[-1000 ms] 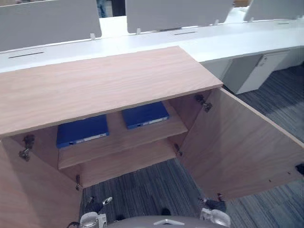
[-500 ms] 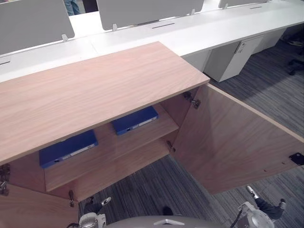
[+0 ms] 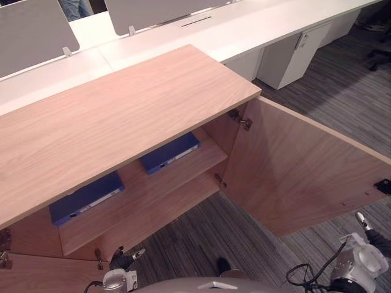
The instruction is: Walk over to the cabinet, pick up the folder, carry it to the office cabinet, place the folder inside the office cabinet, then close the office cabinet door
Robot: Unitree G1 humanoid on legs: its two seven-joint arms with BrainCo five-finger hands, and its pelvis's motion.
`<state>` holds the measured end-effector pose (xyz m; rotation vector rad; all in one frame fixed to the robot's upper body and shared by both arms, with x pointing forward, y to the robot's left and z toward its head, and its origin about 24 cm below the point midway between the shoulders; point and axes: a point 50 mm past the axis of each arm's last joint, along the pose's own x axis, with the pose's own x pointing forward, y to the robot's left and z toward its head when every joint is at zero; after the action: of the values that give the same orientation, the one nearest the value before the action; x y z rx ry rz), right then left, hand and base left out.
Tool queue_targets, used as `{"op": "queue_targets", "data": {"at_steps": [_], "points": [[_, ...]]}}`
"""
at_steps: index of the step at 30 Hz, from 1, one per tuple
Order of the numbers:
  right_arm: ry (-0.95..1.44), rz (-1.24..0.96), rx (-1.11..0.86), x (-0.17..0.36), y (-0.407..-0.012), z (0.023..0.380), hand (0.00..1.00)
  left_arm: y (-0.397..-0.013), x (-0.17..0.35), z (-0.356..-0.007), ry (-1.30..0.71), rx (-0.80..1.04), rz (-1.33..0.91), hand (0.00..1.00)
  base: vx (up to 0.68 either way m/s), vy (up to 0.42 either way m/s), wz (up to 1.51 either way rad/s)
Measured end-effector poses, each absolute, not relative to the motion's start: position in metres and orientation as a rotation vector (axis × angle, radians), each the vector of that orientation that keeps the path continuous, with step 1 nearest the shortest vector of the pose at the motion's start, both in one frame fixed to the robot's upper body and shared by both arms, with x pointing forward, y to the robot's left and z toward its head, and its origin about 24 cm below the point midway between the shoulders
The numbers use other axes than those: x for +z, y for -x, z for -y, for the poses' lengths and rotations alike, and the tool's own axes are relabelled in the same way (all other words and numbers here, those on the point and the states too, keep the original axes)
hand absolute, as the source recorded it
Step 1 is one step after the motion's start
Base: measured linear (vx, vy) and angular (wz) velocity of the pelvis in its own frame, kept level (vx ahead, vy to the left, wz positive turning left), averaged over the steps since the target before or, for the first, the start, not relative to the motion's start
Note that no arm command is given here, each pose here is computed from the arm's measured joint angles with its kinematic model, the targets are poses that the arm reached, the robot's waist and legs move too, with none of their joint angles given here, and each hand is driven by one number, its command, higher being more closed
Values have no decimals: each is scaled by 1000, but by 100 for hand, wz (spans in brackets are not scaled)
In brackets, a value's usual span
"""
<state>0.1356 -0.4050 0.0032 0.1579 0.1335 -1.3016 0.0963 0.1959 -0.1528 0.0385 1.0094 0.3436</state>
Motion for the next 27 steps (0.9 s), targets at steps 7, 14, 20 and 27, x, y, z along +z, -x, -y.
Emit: {"op": "queue_targets", "data": {"at_steps": [7,14,20,27], "points": [[-51,-105,-1114,33,-182,417,0,-91,-154,-197,-56,329,-1019,0,-50,-27,2],[90,-110,-895,55,-226,408,0,-97,-152,-198,-76,298,-993,0,-49,-31,-39],[278,-141,-761,66,-239,404,0,-108,-149,-192,-77,246,-951,0,-45,-32,-14],[342,-152,-688,65,-244,395,0,-110,-146,-190,-78,220,-925,0,-50,-51,3]]}}
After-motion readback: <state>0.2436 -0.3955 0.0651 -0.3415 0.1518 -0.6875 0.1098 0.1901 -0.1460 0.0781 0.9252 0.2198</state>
